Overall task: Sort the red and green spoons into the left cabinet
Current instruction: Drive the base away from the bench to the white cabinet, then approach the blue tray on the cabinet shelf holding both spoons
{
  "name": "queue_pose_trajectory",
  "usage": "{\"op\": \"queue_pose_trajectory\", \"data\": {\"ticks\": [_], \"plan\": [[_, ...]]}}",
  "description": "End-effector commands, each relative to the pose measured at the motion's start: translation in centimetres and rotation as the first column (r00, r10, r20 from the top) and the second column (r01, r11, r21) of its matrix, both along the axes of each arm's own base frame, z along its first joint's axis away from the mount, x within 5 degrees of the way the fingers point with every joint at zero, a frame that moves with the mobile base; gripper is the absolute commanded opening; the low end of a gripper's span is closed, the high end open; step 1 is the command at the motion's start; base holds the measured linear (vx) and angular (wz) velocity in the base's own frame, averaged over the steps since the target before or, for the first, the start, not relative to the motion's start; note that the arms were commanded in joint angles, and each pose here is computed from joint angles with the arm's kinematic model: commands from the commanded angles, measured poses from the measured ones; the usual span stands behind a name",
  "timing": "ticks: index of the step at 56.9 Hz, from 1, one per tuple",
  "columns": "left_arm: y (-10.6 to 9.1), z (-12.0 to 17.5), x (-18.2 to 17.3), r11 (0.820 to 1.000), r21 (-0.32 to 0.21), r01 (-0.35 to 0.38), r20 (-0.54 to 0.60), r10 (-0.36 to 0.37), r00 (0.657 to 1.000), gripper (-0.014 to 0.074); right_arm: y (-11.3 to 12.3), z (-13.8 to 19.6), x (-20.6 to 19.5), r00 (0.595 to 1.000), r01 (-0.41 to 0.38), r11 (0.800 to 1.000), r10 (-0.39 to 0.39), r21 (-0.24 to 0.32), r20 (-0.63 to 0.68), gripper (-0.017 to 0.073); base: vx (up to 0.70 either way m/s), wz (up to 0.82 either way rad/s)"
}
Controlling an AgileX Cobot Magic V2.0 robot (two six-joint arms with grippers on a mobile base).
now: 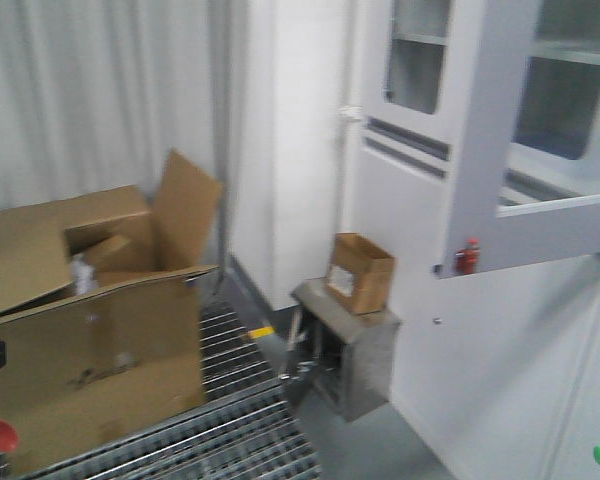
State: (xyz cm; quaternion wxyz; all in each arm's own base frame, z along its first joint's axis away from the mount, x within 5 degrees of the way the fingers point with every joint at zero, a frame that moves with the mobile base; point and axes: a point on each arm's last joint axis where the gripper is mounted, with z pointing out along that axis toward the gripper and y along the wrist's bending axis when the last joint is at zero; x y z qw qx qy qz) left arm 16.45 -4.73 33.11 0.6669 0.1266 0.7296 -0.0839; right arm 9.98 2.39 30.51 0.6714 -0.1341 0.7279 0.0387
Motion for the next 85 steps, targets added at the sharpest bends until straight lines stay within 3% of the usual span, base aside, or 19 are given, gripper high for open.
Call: {"op": "queue_pose_trajectory", "data": {"ticks": [1, 50, 85], "plan": [[-0.44, 1.54, -0.21, 0.998, -0.04, 0.047, 0.071, -0.044, 0.997, -0.0005, -0.22, 1.74, 0.09, 0.994, 0.024, 0.999, -0.027, 0.025, 0.102, -0.0003, 0.35, -0.68], [-0.43, 1.53, -0.21, 0.998, -0.039, 0.046, 0.07, -0.043, 0.997, -0.0005, -0.22, 1.74, 0.09, 0.994, 0.024, 0.999, -0.027, 0.025, 0.102, -0.0003, 0.23, -0.73], [-0.44, 1.54, -0.21, 0.998, -0.04, 0.047, 0.071, -0.044, 0.997, -0.0005, -0.22, 1.74, 0.09, 0.994, 0.024, 0.999, -0.027, 0.025, 0.102, -0.0003, 0.23, -0.27]]}}
